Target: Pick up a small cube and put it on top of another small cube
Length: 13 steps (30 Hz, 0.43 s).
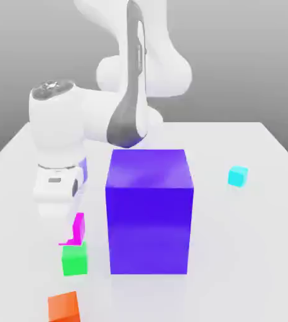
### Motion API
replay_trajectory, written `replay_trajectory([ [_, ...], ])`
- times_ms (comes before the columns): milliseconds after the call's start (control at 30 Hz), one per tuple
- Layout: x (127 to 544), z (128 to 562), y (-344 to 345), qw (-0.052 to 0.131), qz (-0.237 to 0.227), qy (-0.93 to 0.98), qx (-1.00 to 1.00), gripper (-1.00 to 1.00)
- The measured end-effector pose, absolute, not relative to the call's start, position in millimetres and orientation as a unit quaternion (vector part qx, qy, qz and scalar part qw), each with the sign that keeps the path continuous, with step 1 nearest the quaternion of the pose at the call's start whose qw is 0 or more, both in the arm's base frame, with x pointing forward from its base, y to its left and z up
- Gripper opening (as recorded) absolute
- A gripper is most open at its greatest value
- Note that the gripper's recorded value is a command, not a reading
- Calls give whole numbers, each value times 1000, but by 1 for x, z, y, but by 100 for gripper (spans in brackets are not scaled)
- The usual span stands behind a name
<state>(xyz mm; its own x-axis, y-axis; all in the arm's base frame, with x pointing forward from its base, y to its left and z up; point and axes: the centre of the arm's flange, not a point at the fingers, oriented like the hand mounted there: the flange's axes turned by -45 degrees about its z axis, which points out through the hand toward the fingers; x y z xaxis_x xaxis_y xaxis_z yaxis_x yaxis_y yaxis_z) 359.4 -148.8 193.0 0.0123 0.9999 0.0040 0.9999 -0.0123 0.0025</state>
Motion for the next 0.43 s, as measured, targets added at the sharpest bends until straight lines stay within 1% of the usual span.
replay_trajectory([
  [33,358,185,-149,1,-1,-702,-712,-100],
  [67,357,180,-149,1,-1,-702,-713,100],
  [267,357,177,-150,0,0,-701,-713,100],
  [433,360,206,-150,0,-4,-702,-713,100],
])
